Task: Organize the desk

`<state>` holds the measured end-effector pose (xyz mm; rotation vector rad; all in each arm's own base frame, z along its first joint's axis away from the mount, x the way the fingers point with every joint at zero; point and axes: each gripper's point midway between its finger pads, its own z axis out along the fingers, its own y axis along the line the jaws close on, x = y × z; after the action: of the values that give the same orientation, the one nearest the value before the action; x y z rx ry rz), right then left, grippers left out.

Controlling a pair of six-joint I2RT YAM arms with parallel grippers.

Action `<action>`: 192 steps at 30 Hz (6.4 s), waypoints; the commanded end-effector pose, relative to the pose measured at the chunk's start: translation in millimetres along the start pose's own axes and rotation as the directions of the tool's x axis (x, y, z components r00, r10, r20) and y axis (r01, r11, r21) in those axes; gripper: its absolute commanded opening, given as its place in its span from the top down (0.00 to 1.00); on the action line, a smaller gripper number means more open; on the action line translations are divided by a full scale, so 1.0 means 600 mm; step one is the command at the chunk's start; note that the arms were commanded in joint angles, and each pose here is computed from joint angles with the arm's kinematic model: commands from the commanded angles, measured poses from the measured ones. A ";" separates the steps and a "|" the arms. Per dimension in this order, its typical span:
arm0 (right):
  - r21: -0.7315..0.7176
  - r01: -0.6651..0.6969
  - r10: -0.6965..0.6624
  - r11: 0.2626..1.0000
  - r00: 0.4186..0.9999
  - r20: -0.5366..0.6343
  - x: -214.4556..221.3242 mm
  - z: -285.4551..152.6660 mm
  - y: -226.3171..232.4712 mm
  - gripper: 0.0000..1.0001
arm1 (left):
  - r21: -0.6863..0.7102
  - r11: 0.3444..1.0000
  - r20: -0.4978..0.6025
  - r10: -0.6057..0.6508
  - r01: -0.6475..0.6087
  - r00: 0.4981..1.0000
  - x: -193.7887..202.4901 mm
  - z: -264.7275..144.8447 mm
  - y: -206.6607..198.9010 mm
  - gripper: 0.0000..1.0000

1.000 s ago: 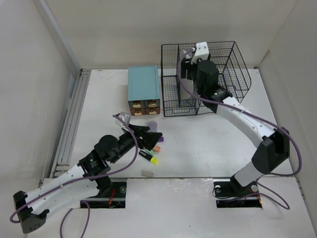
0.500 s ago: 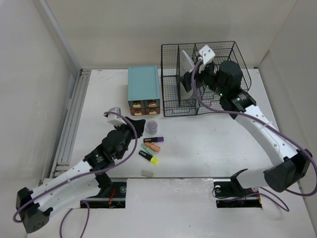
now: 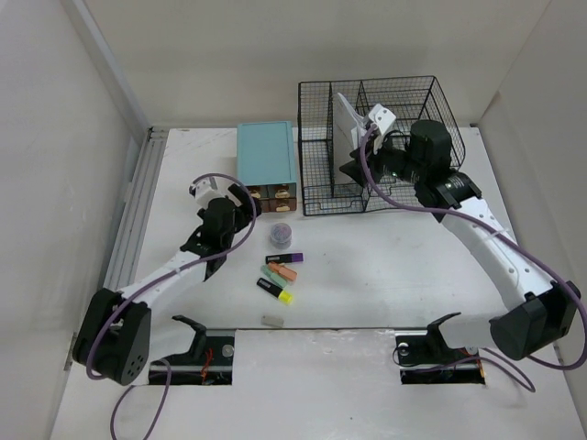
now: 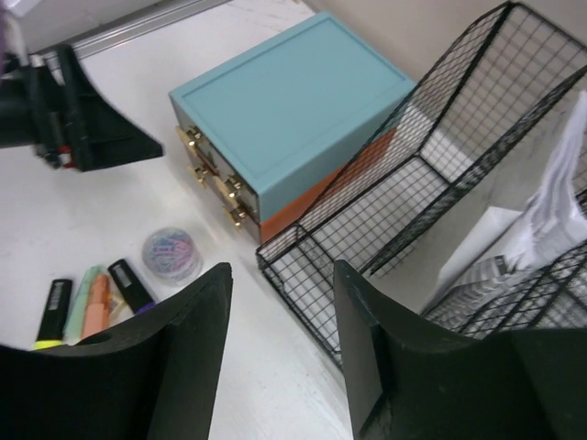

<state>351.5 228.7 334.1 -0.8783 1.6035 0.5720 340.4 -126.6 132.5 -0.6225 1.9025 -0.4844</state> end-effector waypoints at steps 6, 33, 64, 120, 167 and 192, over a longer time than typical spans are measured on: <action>-0.072 -0.066 0.069 0.995 0.997 0.044 -0.001 0.002 0.011 0.47 | 0.166 0.978 0.022 -0.129 0.123 0.991 -0.052 0.053 -0.056 0.27; -0.180 -0.044 0.045 0.983 0.999 0.005 0.047 0.019 0.049 0.49 | 0.213 0.960 -0.081 -0.169 0.182 0.982 0.020 0.058 -0.056 1.00; -0.396 0.105 -0.224 0.912 0.937 -0.268 0.203 0.204 0.211 0.16 | 0.314 0.916 0.091 -0.289 0.248 0.953 -0.086 -0.221 -0.046 0.32; -0.453 0.011 -0.216 0.891 0.889 -0.403 0.349 0.297 0.266 0.48 | 0.358 0.907 0.187 -0.304 0.223 0.934 -0.155 -0.312 -0.028 0.32; -0.475 0.151 -0.250 0.867 0.956 -0.153 0.043 0.349 0.256 1.00 | 0.374 0.907 0.186 -0.280 0.196 0.942 -0.158 -0.312 -0.040 0.32; -0.437 0.142 -0.250 0.888 0.948 -0.199 0.057 0.343 0.243 0.14 | 0.380 0.905 0.193 -0.277 0.189 0.941 -0.160 -0.316 -0.040 0.32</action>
<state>361.0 461.5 202.5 -1.5087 1.7060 0.6937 205.7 -76.9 272.7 -0.6598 1.5114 -0.8255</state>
